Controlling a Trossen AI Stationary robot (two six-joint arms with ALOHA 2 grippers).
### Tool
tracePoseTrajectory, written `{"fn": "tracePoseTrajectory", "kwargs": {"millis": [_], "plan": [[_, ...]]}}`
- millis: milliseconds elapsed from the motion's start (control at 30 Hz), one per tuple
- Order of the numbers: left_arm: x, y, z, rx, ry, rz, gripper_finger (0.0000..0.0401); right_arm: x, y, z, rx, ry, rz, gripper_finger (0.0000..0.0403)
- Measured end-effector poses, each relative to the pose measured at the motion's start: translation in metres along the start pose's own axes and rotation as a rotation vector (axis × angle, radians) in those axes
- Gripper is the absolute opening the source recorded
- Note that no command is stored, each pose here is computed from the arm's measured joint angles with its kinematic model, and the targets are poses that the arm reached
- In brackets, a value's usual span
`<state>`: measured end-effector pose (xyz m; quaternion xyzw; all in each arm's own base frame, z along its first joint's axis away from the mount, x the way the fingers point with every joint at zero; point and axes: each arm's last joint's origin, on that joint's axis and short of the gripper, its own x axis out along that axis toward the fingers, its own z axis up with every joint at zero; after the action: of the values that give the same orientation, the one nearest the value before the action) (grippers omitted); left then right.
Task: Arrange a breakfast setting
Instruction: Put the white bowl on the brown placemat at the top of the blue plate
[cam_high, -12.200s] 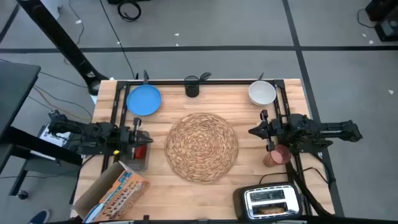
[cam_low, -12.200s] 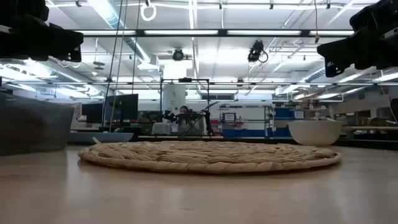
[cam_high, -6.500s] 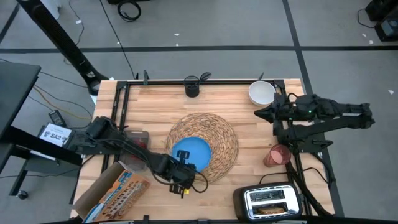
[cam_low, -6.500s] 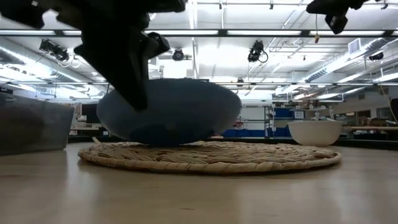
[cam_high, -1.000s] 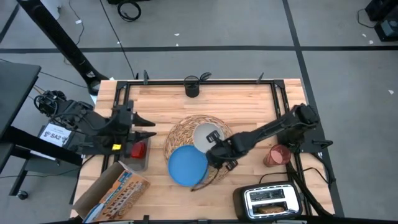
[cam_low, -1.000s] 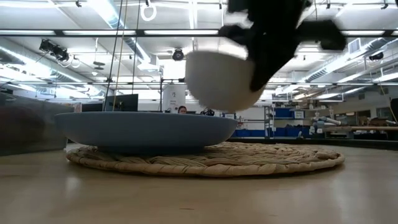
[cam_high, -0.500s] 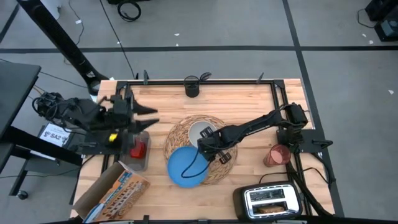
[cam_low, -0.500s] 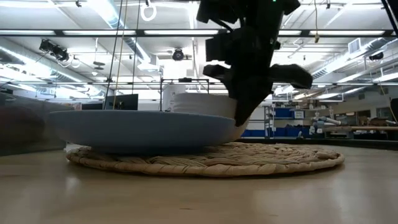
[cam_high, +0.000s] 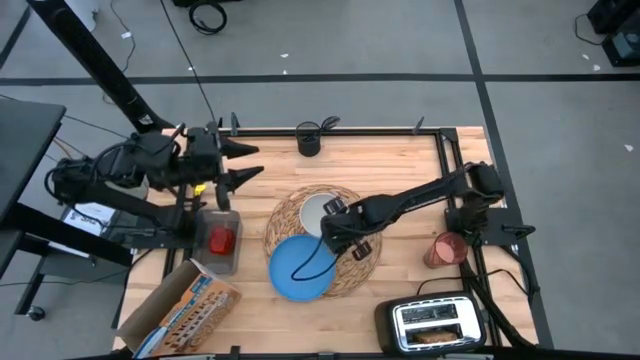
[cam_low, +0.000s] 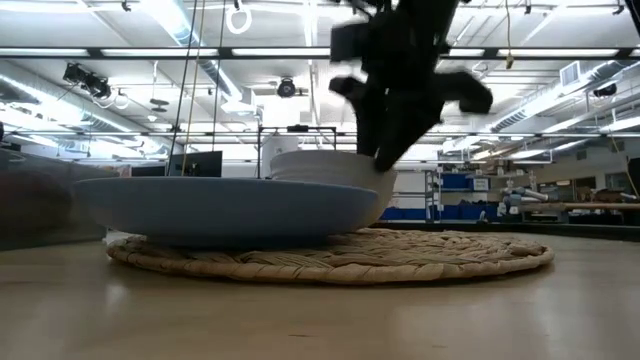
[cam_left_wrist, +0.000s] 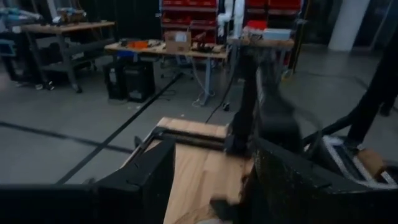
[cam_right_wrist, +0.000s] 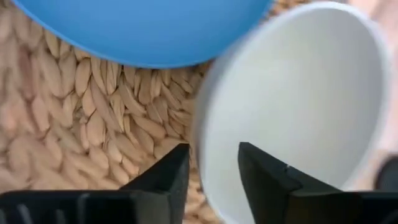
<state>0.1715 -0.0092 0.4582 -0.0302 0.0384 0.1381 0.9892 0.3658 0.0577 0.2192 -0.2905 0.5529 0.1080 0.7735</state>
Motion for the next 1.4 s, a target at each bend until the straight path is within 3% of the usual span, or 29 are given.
{"fn": "tracePoseTrajectory", "kwargs": {"millis": [100,200,367,567,867,1067,1267,1400], "plan": [[-0.002,0.005,-0.004,-0.002,0.043,0.026,0.0221,-0.025,-0.003,-0.008,0.09,-0.004,-0.013,0.0177],[-0.002,0.008,-0.007,-0.004,0.078,0.0,0.0218,-0.035,-0.007,-0.01,0.103,-0.066,0.003,0.0195],[-0.001,0.008,-0.007,-0.011,0.086,-0.041,0.0216,0.002,-0.008,-0.011,0.067,-0.029,0.061,0.0197],[-0.003,0.005,-0.01,-0.002,0.116,-0.057,0.0215,0.032,-0.007,-0.013,-0.007,0.051,0.068,0.0158],[-0.004,0.005,-0.017,-0.011,0.183,-0.053,0.0206,0.021,-0.002,-0.018,-0.105,0.135,0.052,0.0012],[-0.004,0.005,-0.018,-0.012,0.197,-0.082,0.0201,0.02,-0.004,-0.016,-0.15,0.114,0.033,0.002],[-0.005,0.003,-0.018,-0.076,0.205,-0.113,0.021,0.022,0.001,-0.015,-0.203,0.089,0.125,0.0019],[-0.006,0.0,-0.018,-0.103,0.211,-0.148,0.0209,0.022,0.002,-0.014,-0.203,0.075,0.131,0.0043]]}}
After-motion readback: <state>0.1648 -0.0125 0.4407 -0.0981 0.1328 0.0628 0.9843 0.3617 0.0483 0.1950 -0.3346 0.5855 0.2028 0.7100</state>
